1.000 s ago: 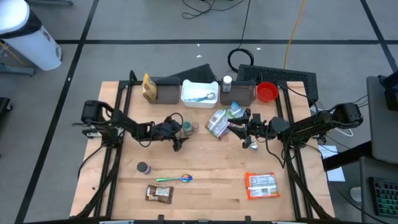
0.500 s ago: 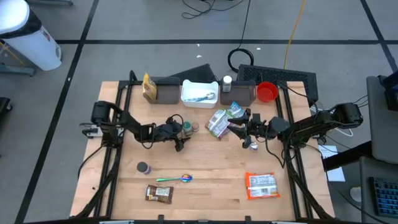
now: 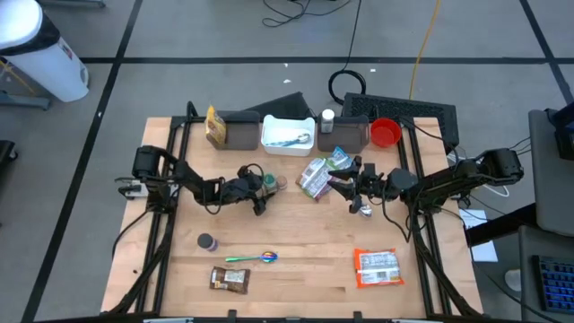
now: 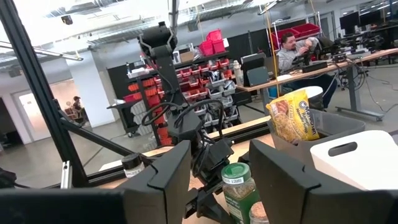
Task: Pick & Place Food Item
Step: Put the green seasoning bottle into the right black bin
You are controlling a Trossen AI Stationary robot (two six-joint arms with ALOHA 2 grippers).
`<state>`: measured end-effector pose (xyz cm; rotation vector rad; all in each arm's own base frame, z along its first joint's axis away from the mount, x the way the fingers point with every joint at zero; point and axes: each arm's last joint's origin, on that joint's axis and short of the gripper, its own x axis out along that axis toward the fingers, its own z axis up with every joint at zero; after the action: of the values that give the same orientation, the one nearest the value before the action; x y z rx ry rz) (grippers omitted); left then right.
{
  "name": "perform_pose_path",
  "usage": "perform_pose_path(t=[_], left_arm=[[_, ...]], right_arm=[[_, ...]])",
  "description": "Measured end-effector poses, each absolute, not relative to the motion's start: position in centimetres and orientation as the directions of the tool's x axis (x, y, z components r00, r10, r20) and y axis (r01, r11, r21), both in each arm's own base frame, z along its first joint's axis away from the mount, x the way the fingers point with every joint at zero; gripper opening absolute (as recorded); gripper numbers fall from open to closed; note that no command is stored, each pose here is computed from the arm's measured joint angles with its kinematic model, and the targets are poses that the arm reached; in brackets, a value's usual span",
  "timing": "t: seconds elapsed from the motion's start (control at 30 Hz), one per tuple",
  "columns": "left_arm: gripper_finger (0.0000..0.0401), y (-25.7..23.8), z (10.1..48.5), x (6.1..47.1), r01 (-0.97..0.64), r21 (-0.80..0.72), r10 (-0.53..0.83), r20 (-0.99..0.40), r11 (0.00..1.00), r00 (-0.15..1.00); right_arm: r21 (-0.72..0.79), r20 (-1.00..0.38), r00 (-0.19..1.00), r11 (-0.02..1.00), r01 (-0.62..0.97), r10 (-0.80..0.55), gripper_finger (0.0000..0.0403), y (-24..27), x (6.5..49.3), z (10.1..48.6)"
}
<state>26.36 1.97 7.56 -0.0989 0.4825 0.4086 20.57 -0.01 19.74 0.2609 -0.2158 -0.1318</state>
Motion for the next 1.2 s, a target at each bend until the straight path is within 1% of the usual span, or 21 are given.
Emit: perform_pose_path(t=[0.17, 0.27, 0.37, 0.6, 0.83, 0.97, 1.07, 1.2], left_arm=[[0.0349, 2.0, 7.6, 26.4, -0.402, 0.005, 0.358, -0.468, 0.915, 0.808], [0.0337, 2.0, 7.6, 26.4, -0.402, 0.002, 0.357, -0.462, 0.916, 0.812], [0.0305, 1.9, 7.7, 26.4, -0.402, -0.004, 0.356, -0.457, 0.916, 0.815], [0.0208, 1.9, 7.7, 26.5, -0.392, -0.007, 0.346, -0.458, 0.920, 0.819], [0.0205, 1.9, 7.7, 26.5, -0.388, -0.009, 0.341, -0.459, 0.922, 0.821], [0.0205, 1.8, 8.0, 26.5, -0.327, 0.001, 0.291, -0.460, 0.945, 0.839], [0.0205, 1.7, 9.0, 26.5, -0.292, 0.003, 0.264, -0.440, 0.956, 0.859], [0.0205, 1.6, 11.4, 26.1, -0.274, 0.012, 0.256, -0.405, 0.962, 0.878]], right_arm=[[0.269, 0.194, 0.968, 0.958, 0.101, -0.157, 0.0155, 0.0, 20.6, 19.7], [0.269, 0.194, 0.968, 0.958, 0.101, -0.157, 0.0155, 0.0, 20.6, 19.7], [0.269, 0.194, 0.968, 0.958, 0.101, -0.157, 0.0155, 0.0, 20.6, 19.7], [0.269, 0.194, 0.968, 0.958, 0.101, -0.157, 0.0155, 0.0, 20.6, 19.7], [0.269, 0.195, 0.968, 0.958, 0.101, -0.157, 0.0155, 0.0, 20.6, 19.7], [0.269, 0.194, 0.968, 0.958, 0.101, -0.157, 0.0155, 0.0, 20.6, 19.7], [0.251, 0.194, 0.968, 0.962, 0.105, -0.157, 0.0155, 0.0, 20.6, 19.7], [0.244, 0.195, 0.968, 0.964, 0.107, -0.157, 0.0155, 0.0, 20.6, 19.8]])
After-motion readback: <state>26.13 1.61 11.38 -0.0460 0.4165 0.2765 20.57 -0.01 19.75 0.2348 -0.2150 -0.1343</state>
